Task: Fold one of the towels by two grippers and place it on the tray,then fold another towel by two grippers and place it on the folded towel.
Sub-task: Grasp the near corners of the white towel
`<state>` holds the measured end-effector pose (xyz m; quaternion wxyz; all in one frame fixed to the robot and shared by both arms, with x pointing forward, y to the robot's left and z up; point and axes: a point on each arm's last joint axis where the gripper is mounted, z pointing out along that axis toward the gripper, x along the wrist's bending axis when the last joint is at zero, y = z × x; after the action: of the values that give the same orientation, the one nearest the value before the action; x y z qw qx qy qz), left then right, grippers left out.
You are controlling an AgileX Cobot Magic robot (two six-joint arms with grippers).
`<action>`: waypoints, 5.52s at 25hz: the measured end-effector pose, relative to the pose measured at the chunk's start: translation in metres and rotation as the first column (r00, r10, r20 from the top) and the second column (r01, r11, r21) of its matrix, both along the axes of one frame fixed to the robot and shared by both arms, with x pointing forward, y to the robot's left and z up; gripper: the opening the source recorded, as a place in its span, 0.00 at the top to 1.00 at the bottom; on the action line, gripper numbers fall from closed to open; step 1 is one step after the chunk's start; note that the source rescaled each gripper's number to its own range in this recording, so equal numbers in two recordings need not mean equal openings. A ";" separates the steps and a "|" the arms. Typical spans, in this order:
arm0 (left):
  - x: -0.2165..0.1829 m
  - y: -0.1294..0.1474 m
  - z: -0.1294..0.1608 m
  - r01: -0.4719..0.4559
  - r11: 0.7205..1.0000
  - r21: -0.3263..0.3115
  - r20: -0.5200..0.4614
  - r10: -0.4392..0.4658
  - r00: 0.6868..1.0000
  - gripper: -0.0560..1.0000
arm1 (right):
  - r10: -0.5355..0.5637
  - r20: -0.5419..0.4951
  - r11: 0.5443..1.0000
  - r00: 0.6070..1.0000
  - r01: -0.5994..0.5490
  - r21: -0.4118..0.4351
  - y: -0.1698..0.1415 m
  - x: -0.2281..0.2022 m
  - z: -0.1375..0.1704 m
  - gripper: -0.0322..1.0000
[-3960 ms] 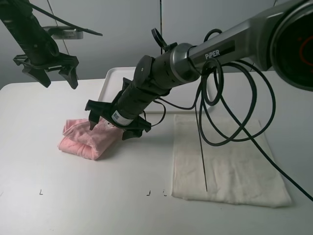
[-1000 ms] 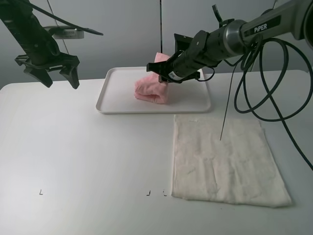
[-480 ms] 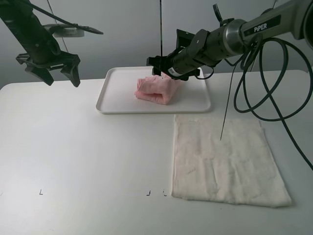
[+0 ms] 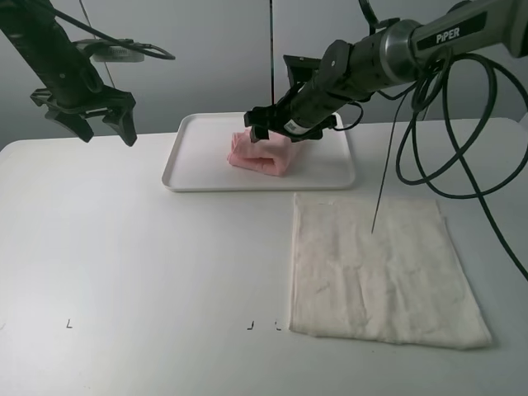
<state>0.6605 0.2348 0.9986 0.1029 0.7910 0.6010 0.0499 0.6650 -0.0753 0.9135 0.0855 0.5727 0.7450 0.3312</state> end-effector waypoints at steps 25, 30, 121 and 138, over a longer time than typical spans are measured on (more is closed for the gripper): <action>-0.016 -0.078 0.002 0.317 0.947 -0.048 0.055 -0.315 0.948 0.00 | 0.049 0.028 0.968 0.998 -0.041 -0.247 -0.099 -0.103 0.113 0.09; -0.032 -0.119 0.002 0.420 0.906 -0.046 0.063 -0.417 0.907 0.00 | 0.008 0.043 0.968 0.999 0.003 -0.252 -0.122 -0.154 0.129 0.09; -0.226 -0.293 -0.095 0.997 0.026 0.072 -0.058 -0.998 0.030 0.00 | 0.746 -0.477 0.255 0.465 -0.861 -0.441 -0.189 -0.291 -0.003 0.03; -0.247 -0.300 -0.120 0.998 0.018 0.053 -0.154 -0.988 0.026 0.00 | 0.752 -0.463 0.250 0.470 -0.853 -0.459 -0.189 -0.290 -0.003 0.03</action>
<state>0.4138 -0.0649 0.8791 0.0282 0.9918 -0.1231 -0.0211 0.3753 -0.2644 0.9105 0.0376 0.0668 0.9970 0.0086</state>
